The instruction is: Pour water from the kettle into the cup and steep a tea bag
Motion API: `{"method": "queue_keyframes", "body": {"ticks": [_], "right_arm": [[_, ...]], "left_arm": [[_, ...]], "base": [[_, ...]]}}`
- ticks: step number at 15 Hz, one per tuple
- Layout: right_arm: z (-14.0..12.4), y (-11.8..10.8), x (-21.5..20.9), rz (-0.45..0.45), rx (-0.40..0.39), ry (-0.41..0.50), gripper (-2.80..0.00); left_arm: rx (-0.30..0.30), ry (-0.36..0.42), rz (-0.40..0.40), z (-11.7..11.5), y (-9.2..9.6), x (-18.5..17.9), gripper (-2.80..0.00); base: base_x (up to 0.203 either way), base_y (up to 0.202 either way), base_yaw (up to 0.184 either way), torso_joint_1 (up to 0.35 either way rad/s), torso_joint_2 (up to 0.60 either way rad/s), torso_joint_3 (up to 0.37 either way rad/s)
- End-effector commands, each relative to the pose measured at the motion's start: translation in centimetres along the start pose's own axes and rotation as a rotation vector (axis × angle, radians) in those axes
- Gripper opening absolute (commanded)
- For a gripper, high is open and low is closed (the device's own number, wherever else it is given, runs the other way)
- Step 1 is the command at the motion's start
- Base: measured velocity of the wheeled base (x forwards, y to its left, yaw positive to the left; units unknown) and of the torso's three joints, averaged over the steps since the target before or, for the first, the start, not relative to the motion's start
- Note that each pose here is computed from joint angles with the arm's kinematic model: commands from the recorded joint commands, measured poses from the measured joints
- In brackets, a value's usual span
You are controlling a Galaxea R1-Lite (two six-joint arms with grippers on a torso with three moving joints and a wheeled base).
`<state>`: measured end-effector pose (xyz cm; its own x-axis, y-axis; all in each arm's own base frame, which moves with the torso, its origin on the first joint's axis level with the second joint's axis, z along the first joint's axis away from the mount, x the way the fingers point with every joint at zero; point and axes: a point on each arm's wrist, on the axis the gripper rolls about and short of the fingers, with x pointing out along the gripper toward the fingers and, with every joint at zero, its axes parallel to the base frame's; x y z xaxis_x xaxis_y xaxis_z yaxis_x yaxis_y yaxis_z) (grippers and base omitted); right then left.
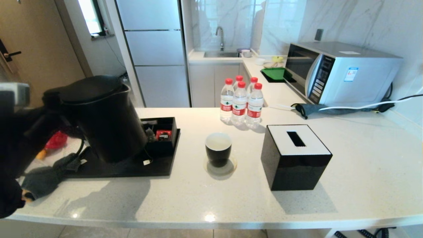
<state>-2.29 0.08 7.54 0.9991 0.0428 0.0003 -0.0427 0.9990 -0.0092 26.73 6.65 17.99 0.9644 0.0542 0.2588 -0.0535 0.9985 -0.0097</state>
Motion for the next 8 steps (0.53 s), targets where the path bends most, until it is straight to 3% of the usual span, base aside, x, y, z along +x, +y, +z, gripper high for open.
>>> {"method": "queue_keyframes", "body": {"ticks": [1,4,8], "right_arm": [[0.0,0.0,0.0,0.001,-0.002,0.002,-2.80],[0.0,0.0,0.0,0.001,-0.001,0.001,-2.80],[0.0,0.0,0.0,0.001,0.000,0.000,-2.80]], "left_arm": [[-0.006,-0.046,-0.050,0.8,-1.6,-0.8,-2.80],[-0.032,-0.041,-0.071,0.7,-4.4,-0.8,-2.80],[0.009,-0.030,-0.081,0.4,-7.3,-1.1,-2.80]], "base": [[0.000,0.000,0.000,0.000,0.00,0.000],[0.000,0.000,0.000,0.000,0.00,0.000],[0.000,0.000,0.000,0.000,0.00,0.000]]}}
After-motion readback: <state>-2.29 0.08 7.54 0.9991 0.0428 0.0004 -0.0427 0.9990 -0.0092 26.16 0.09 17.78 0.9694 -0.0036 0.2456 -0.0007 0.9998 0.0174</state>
